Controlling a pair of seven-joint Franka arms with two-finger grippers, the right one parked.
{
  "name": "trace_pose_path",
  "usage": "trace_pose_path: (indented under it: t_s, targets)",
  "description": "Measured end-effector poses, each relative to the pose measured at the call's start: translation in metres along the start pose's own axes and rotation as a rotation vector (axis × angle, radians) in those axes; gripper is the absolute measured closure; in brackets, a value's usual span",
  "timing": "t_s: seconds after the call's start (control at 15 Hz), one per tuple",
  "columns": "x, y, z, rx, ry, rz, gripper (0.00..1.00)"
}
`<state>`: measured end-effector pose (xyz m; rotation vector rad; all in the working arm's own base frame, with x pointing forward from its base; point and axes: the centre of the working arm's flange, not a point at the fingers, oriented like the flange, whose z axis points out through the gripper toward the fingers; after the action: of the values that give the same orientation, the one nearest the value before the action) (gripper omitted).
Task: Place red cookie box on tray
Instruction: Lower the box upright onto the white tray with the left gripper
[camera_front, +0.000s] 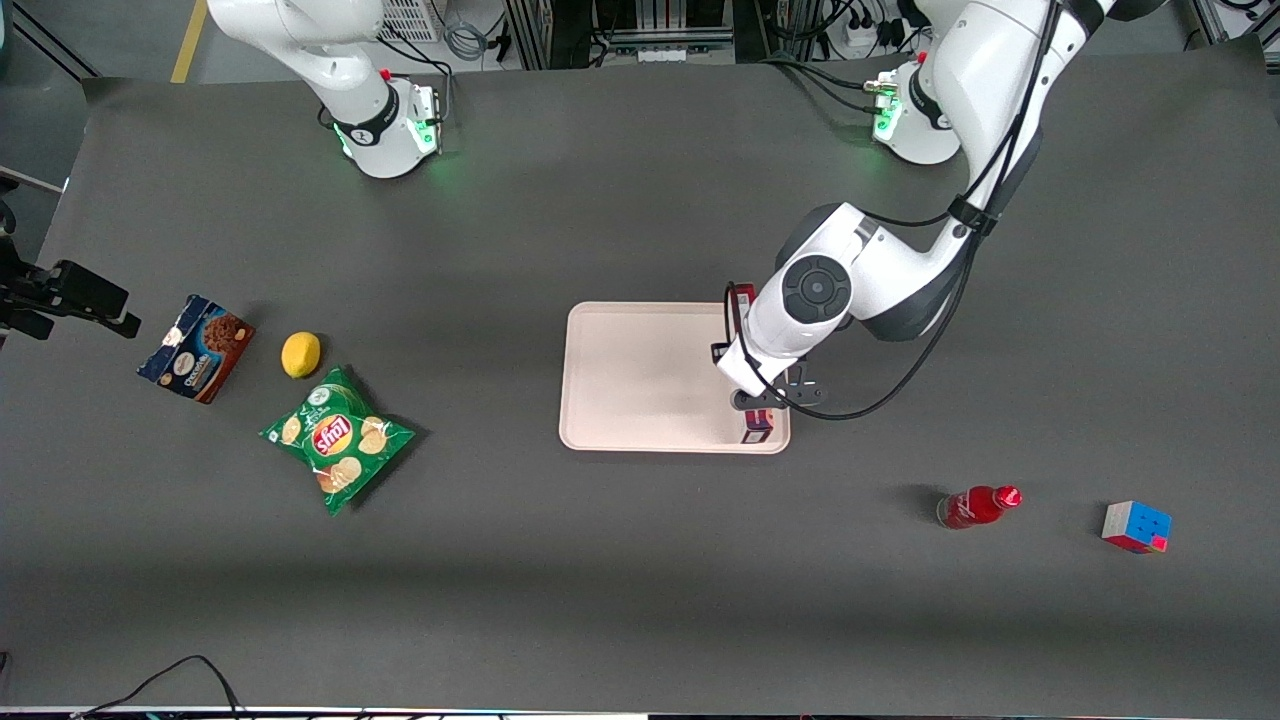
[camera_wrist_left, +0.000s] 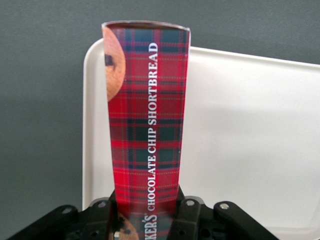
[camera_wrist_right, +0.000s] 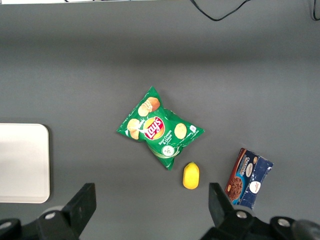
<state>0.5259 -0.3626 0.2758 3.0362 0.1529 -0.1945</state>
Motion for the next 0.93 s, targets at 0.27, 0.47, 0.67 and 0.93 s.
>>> trace_pose_path:
  t_s: [0.27, 0.47, 0.67, 0.93]
  targets:
    - [0.001, -0.001, 0.022, 0.027, 0.012, 0.039, 0.62]
    - [0.000, -0.002, 0.034, 0.029, 0.005, 0.045, 0.62]
    - [0.001, -0.005, 0.039, 0.034, -0.001, 0.042, 0.62]
    - [0.002, -0.009, 0.043, 0.041, -0.005, 0.037, 0.62]
